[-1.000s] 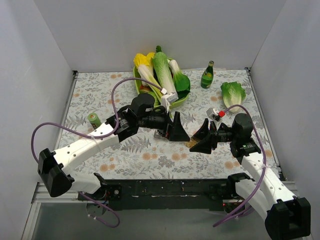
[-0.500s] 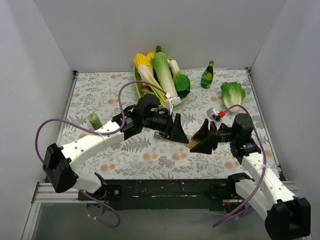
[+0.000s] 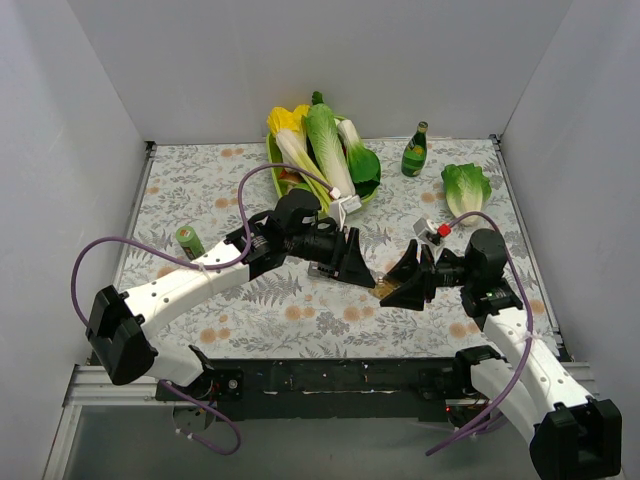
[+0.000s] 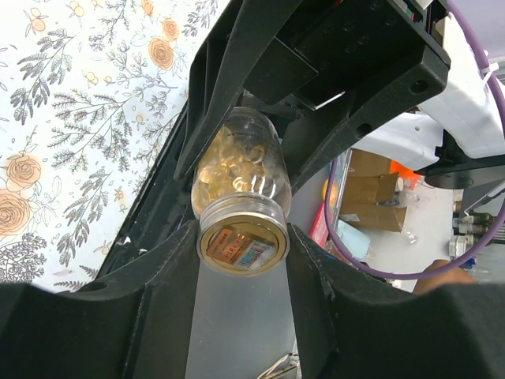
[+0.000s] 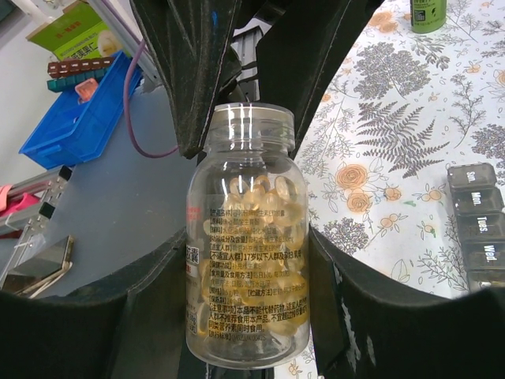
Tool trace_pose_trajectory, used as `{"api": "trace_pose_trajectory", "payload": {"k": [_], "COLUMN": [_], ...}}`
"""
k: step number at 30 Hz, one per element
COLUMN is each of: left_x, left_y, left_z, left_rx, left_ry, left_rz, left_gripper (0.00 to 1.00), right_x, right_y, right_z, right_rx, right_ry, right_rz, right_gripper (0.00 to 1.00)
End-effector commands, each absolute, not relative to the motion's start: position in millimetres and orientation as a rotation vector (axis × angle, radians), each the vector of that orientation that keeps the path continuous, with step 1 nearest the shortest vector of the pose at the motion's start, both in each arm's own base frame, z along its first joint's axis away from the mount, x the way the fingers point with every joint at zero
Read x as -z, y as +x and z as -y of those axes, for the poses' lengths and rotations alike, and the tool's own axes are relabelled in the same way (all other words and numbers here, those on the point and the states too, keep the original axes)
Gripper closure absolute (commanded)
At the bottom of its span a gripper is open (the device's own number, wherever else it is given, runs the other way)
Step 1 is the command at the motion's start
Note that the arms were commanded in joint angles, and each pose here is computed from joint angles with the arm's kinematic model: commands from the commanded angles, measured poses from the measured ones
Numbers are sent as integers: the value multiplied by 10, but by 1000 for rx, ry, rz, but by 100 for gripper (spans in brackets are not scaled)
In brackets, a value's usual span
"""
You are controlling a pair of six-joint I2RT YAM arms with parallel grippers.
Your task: Sort the pills into containers
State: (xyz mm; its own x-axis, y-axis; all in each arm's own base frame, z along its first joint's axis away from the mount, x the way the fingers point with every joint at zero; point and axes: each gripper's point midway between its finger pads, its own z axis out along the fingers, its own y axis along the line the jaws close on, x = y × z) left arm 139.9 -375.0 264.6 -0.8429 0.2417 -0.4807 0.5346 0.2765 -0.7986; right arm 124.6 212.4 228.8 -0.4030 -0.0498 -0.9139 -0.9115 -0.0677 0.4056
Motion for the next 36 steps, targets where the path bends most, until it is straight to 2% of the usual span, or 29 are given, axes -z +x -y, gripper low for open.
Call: {"api": "trace_pose_trajectory", "payload": {"k": [1, 4, 8, 14, 20, 25, 27, 33, 36], "left_x": [-2727, -2708, -2584, -2611, -2289, -1901, -1847, -1761, -1671], "left_y": [1358, 1370, 1411, 1461, 1908, 2383, 2579, 3171, 3488], "left_z": [3720, 3649, 3486, 3195, 2485, 1638, 1389, 786, 523], "left_rx": [1595, 1558, 1489, 1449, 1023, 479, 345, 105, 76], "left_ry": [693, 641, 542, 430, 178, 20, -48, -172, -261], "left_rz": [-2269, -2285, -2329, -2320, -2426, -2499, -2482, -2437, -2431], "left_gripper": [100, 100, 100, 100, 100, 100, 100, 100, 100], "right_x": [-2314, -2308, -2302, -2260, -2231, -2160, -2138, -2058, -2054], "right_y": [1273, 1262, 1272, 1342, 1660, 1838, 1863, 1864, 1851], "right_z": [-2118, -2111, -2101, -2095, -1932, -1731, -1666, -1584, -1556], "right_rx": [-1491, -1471, -1426, -1354, -1078, -910, -869, -808, -790], "right_ry": [-1076, -1086, -1108, -1114, -1098, -1052, -1037, -1019, -1010], "right_rz": [-1456, -1445, -1431, -1419, -1448, -1470, -1475, -1467, -1455], "right_gripper": [49, 24, 10, 7, 6, 6, 6, 5, 4]}}
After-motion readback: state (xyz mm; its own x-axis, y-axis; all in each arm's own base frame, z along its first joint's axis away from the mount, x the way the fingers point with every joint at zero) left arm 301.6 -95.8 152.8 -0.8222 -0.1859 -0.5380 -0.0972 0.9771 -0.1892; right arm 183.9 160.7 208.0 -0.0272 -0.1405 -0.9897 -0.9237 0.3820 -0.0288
